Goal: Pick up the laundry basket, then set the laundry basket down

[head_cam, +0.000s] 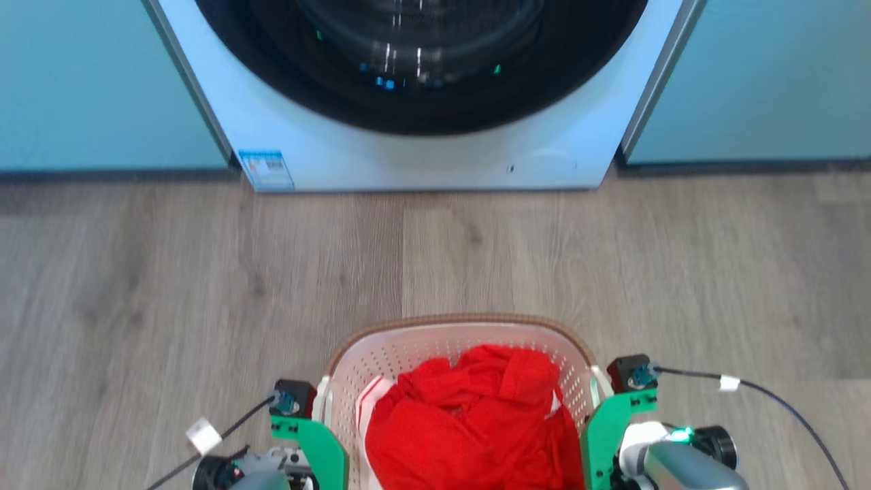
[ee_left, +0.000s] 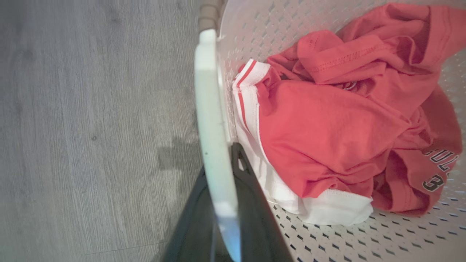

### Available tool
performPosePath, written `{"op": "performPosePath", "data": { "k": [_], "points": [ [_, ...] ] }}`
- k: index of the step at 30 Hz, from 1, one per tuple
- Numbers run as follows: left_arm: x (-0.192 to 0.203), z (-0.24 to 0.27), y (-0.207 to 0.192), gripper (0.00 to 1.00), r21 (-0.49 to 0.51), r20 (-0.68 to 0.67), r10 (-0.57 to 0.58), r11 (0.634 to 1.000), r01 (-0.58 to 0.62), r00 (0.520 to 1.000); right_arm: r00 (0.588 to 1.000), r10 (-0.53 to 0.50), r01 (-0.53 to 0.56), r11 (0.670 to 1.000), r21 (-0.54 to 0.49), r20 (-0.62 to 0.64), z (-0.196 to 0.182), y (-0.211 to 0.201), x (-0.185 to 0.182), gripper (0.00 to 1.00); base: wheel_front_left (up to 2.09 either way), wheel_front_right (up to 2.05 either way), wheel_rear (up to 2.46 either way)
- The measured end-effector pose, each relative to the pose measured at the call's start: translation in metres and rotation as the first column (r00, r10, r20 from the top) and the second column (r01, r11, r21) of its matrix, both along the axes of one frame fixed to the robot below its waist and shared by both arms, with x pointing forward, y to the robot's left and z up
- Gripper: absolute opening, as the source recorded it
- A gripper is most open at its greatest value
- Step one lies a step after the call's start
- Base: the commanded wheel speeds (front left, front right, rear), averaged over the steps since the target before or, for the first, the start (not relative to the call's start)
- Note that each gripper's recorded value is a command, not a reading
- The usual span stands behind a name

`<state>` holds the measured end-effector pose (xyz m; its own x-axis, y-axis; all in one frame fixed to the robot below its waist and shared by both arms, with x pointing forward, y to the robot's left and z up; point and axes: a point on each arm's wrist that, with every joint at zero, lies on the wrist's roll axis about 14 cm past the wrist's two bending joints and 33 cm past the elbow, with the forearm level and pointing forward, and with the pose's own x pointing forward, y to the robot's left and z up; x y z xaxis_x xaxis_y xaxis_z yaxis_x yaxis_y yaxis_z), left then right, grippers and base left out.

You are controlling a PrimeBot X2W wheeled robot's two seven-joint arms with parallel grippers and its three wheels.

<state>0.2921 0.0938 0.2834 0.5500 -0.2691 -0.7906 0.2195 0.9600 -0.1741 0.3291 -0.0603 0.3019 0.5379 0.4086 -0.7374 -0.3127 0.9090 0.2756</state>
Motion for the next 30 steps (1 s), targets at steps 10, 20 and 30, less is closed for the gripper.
{"op": "performPosePath", "data": {
  "k": [10,20,30],
  "points": [
    [-0.005,0.016,0.001,0.0,0.003,0.057,0.001,1.0,-0.001,0.998,0.998,0.005,-0.005,1.0,0.003,0.059,0.021,0.001,-0.006,0.0,0.0,0.0,0.0],
    [-0.01,0.017,0.002,0.0,0.022,0.045,-0.025,0.999,0.024,0.999,0.999,0.015,-0.015,1.0,-0.002,0.045,0.022,0.002,-0.013,0.0,0.0,0.0,0.0],
    [-0.013,0.016,0.003,0.0,0.034,0.035,-0.04,0.999,0.039,0.999,1.0,0.019,-0.019,1.0,-0.009,0.024,0.018,0.001,-0.02,0.0,0.0,0.0,0.0]
  ]
}}
